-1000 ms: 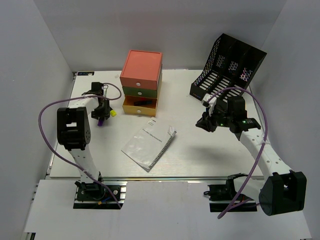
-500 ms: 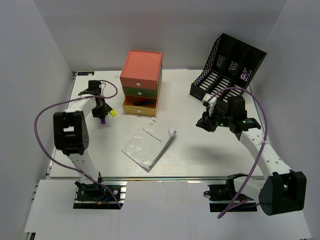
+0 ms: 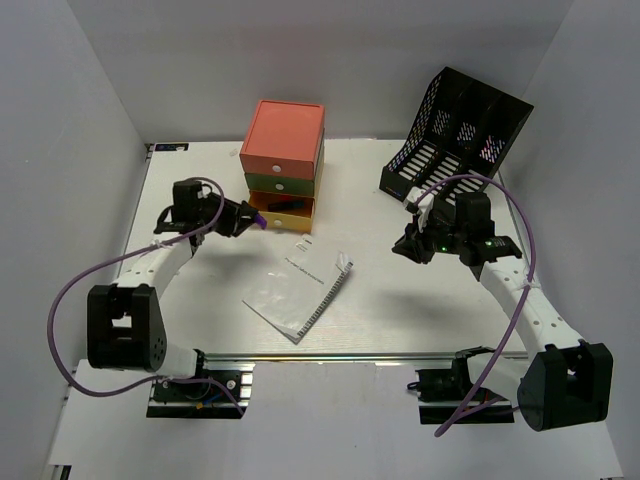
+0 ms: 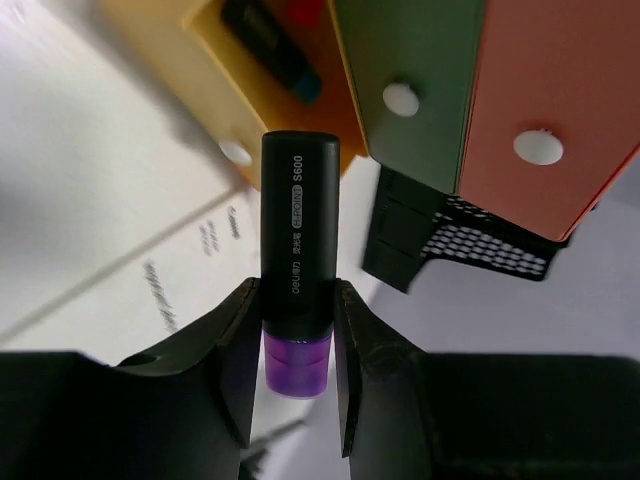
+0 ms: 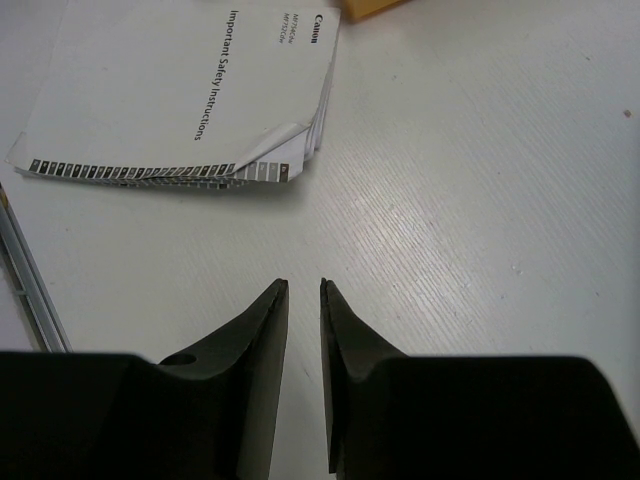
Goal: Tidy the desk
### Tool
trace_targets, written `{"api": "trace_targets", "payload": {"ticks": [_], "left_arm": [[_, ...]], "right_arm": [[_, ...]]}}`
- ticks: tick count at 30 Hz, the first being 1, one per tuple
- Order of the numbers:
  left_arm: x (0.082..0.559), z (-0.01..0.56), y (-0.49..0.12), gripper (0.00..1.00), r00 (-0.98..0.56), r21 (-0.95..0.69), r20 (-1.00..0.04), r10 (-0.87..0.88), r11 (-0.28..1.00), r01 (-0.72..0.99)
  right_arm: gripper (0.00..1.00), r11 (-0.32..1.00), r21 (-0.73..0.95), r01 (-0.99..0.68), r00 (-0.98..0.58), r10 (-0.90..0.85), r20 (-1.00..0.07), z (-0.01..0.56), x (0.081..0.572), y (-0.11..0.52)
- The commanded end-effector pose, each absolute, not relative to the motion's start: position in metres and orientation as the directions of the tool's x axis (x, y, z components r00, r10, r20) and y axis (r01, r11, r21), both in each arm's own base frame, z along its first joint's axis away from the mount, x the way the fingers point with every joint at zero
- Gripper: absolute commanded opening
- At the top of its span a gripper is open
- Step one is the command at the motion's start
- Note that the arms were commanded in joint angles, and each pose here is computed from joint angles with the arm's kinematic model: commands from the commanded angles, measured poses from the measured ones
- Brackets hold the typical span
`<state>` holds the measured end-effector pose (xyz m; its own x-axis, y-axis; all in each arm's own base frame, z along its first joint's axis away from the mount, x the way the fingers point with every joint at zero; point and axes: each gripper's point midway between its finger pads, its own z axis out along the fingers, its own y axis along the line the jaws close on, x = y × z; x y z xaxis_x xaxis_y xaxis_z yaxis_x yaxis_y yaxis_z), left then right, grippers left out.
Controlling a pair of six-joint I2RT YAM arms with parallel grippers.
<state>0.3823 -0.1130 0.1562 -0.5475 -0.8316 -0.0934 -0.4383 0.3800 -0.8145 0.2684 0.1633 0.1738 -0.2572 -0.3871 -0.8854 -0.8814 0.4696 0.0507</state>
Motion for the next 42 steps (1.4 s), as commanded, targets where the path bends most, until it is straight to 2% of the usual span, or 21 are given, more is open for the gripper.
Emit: {"api": "trace_targets", "payload": {"ticks": [1, 5, 12, 17, 19, 20, 23, 24, 25, 26, 27, 34, 36, 38, 39, 40, 41, 42], "left_arm": [[0.404, 0.217, -0.138, 0.00, -0.480, -0.916, 0.065, -0.875, 0.139, -0.377], [0.423, 0.229, -0.148, 0.00, -0.475, -0.928, 0.091, -0.875, 0.098, -0.358], [0.437, 0.198, -0.159, 0.00, -0.406, -0.896, 0.187, -0.894, 0.014, -0.443], [0.448, 0.192, -0.166, 0.02, -0.396, -0.895, 0.201, -0.896, -0.003, -0.447], [0.453, 0.188, -0.172, 0.11, -0.406, -0.890, 0.205, -0.891, 0.002, -0.455], [0.454, 0.189, -0.173, 0.21, -0.408, -0.892, 0.205, -0.890, 0.002, -0.452], [0.457, 0.182, -0.179, 0.38, -0.417, -0.880, 0.213, -0.883, 0.012, -0.475], [0.458, 0.179, -0.180, 0.51, -0.422, -0.876, 0.216, -0.881, 0.016, -0.482], [0.458, 0.179, -0.181, 0.53, -0.425, -0.877, 0.217, -0.878, 0.016, -0.481], [0.456, 0.180, -0.182, 0.63, -0.435, -0.878, 0.220, -0.873, 0.017, -0.478], [0.456, 0.183, -0.182, 0.67, -0.442, -0.883, 0.214, -0.871, 0.020, -0.468], [0.439, 0.217, -0.195, 0.69, -0.558, -0.931, 0.179, -0.810, 0.043, -0.361], [0.429, 0.230, -0.197, 0.66, -0.616, -0.954, 0.141, -0.775, 0.060, -0.293], [0.413, 0.242, -0.196, 0.56, -0.673, -0.974, 0.069, -0.737, 0.097, -0.206], [0.401, 0.250, -0.198, 0.46, -0.721, -0.983, 0.025, -0.693, 0.113, -0.143], [0.392, 0.265, -0.192, 0.17, -0.737, -0.990, -0.053, -0.674, 0.133, -0.051], [0.381, 0.260, -0.189, 0.04, -0.756, -0.978, -0.171, -0.632, 0.202, 0.052], [0.366, 0.260, -0.188, 0.00, -0.789, -0.969, -0.214, -0.576, 0.227, 0.097]], "right_arm": [[0.25, 0.468, 0.026, -0.883, -0.229, -0.383, -0.895, 0.179, 0.272, 0.163], [0.25, 0.471, 0.027, -0.881, -0.234, -0.386, -0.892, 0.177, 0.273, 0.162], [0.25, 0.480, 0.027, -0.877, -0.240, -0.389, -0.889, 0.175, 0.275, 0.160], [0.25, 0.483, 0.028, -0.875, -0.244, -0.391, -0.887, 0.173, 0.276, 0.159], [0.25, 0.481, 0.028, -0.876, -0.244, -0.392, -0.887, 0.173, 0.276, 0.159], [0.25, 0.486, 0.027, -0.873, -0.246, -0.391, -0.887, 0.173, 0.277, 0.158], [0.26, 0.483, 0.029, -0.875, -0.245, -0.391, -0.887, 0.173, 0.276, 0.159], [0.26, 0.483, 0.027, -0.875, -0.242, -0.389, -0.889, 0.174, 0.276, 0.158], [0.26, 0.486, 0.030, -0.873, -0.247, -0.389, -0.887, 0.173, 0.276, 0.157], [0.25, 0.482, 0.030, -0.875, -0.245, -0.389, -0.888, 0.174, 0.275, 0.158], [0.25, 0.486, 0.031, -0.874, -0.246, -0.386, -0.889, 0.174, 0.276, 0.157], [0.28, 0.456, 0.043, -0.889, -0.237, -0.379, -0.895, 0.174, 0.271, 0.159], [0.30, 0.423, 0.033, -0.906, -0.216, -0.392, -0.894, 0.172, 0.266, 0.162], [0.30, 0.379, 0.029, -0.925, -0.188, -0.389, -0.902, 0.175, 0.259, 0.168], [0.29, 0.359, 0.018, -0.933, -0.166, -0.385, -0.908, 0.178, 0.257, 0.171], [0.28, 0.308, -0.016, -0.951, -0.109, -0.386, -0.916, 0.186, 0.252, 0.182], [0.27, 0.295, -0.034, -0.955, -0.086, -0.385, -0.919, 0.191, 0.251, 0.187], [0.22, 0.282, -0.052, -0.958, -0.063, -0.383, -0.921, 0.198, 0.252, 0.192]]}}
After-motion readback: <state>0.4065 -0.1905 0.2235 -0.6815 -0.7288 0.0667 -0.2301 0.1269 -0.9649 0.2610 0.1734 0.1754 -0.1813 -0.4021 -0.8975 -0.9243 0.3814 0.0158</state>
